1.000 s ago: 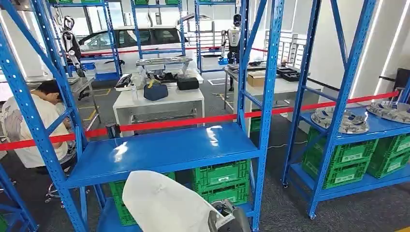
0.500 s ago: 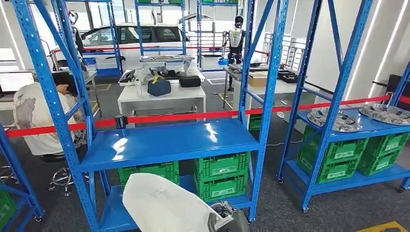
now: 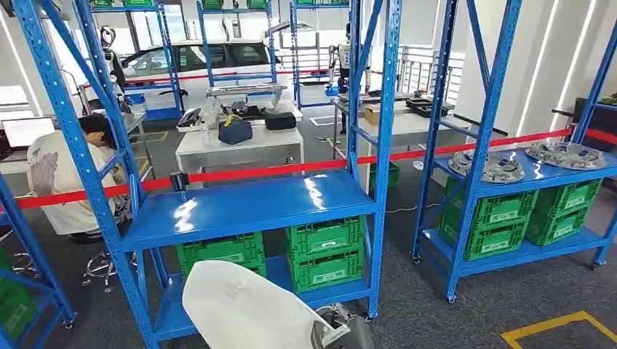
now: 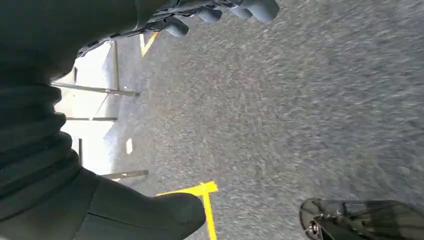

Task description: Take the parts from the cabinet and place them on the table.

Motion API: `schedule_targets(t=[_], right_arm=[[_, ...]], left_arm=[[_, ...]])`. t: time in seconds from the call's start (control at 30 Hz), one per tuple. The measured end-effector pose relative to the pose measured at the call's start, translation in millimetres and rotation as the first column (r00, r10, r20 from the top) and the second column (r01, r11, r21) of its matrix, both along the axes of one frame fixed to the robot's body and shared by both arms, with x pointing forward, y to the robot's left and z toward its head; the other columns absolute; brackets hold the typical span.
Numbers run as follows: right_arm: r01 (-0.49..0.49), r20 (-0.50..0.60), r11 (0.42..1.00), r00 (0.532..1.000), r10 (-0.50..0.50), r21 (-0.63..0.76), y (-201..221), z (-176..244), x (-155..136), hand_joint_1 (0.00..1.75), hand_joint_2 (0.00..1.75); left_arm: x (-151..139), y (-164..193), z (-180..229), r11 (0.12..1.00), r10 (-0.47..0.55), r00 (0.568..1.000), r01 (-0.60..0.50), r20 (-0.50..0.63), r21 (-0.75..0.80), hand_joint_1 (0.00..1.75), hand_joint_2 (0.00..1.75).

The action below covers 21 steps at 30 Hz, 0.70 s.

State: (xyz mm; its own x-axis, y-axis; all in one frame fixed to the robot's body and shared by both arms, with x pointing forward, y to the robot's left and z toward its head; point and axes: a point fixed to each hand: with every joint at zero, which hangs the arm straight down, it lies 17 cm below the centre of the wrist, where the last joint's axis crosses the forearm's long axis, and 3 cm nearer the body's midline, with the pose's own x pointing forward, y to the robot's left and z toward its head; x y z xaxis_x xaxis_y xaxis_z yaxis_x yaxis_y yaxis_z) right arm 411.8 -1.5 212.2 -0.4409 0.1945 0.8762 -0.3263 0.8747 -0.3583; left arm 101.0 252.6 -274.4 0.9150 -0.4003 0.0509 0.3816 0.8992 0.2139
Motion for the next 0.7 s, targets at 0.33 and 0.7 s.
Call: schedule_targets(t=[0.33, 0.7], right_arm=[[0.034, 0.005, 0.999, 0.999, -0.034, -0.003, -10, -2, 3, 1.75, 1.75], [-0.022, 0.031, 1.0, 0.999, 0.022, 0.007, 4, 12, 4, 1.75, 1.75]], left_arm=[[4, 2, 1, 1.0, -0.008, 1.0, 0.008, 0.003, 0.004, 0.0, 1.75], [3, 5, 0, 1.0, 0.019, 1.0, -0.019, 0.018, 0.006, 0.0, 1.75]])
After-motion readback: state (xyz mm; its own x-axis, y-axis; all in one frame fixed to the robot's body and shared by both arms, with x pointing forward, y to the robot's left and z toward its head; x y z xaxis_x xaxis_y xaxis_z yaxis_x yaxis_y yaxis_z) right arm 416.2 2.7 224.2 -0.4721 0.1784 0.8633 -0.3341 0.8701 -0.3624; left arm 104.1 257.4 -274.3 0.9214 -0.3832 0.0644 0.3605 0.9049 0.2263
